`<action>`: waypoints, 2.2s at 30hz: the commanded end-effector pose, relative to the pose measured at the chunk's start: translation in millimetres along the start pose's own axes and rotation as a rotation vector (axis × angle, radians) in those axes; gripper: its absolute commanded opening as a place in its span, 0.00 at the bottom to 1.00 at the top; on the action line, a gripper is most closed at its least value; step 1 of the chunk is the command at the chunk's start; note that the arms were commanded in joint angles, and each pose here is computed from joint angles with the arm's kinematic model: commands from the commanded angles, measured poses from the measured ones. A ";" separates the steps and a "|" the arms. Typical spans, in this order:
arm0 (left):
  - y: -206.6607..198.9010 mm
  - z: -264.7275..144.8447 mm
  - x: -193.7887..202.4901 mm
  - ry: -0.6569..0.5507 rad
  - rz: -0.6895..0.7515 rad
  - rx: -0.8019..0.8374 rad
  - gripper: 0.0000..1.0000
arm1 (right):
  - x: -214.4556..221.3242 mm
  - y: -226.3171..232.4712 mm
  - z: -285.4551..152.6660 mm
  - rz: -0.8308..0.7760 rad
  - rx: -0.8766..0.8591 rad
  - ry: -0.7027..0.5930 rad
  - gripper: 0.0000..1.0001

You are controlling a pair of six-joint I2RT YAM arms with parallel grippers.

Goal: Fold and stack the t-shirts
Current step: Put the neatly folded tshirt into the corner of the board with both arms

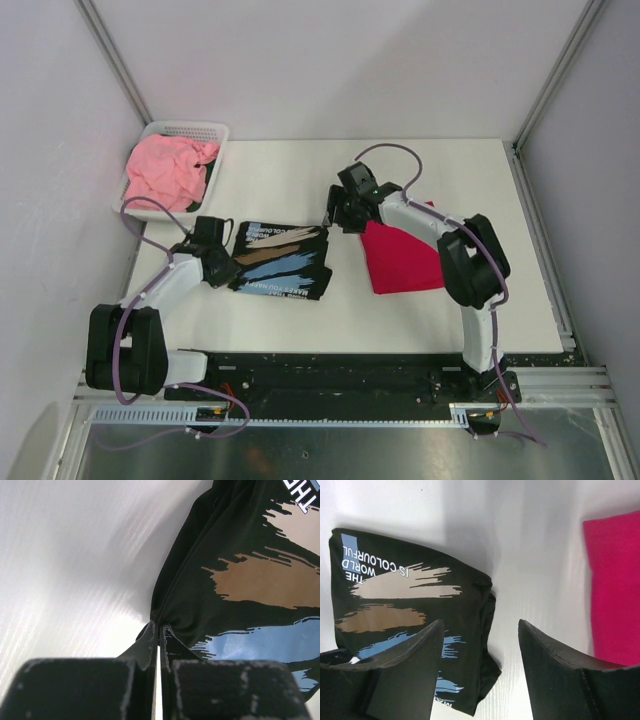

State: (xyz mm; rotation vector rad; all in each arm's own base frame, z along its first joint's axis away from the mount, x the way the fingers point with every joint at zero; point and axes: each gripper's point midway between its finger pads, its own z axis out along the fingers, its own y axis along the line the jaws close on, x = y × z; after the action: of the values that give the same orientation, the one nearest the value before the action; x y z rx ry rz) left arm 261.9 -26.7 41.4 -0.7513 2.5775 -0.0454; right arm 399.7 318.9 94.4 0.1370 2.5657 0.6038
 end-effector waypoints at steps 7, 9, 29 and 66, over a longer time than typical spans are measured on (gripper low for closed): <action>-2.7 -1.7 -5.2 -0.007 0.005 0.012 0.00 | 35.3 15.0 42.7 -0.078 -0.042 0.097 0.69; -2.4 -1.7 -5.5 -0.008 0.006 0.011 0.00 | 39.4 15.9 48.2 -0.085 -0.035 0.107 0.70; -13.6 -11.1 -9.9 -0.015 0.030 0.076 0.00 | 63.4 21.6 66.8 -0.152 0.115 0.128 0.12; -92.0 -109.2 -35.8 -0.061 0.151 0.512 0.00 | -29.4 86.8 -57.9 -0.280 0.138 -0.170 0.00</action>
State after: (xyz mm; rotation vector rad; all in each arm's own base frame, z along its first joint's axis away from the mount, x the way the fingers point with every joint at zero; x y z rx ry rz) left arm 277.5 -85.7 134.2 -0.4050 2.4873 -0.5239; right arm 385.5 376.3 125.0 -0.1573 2.5287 0.2521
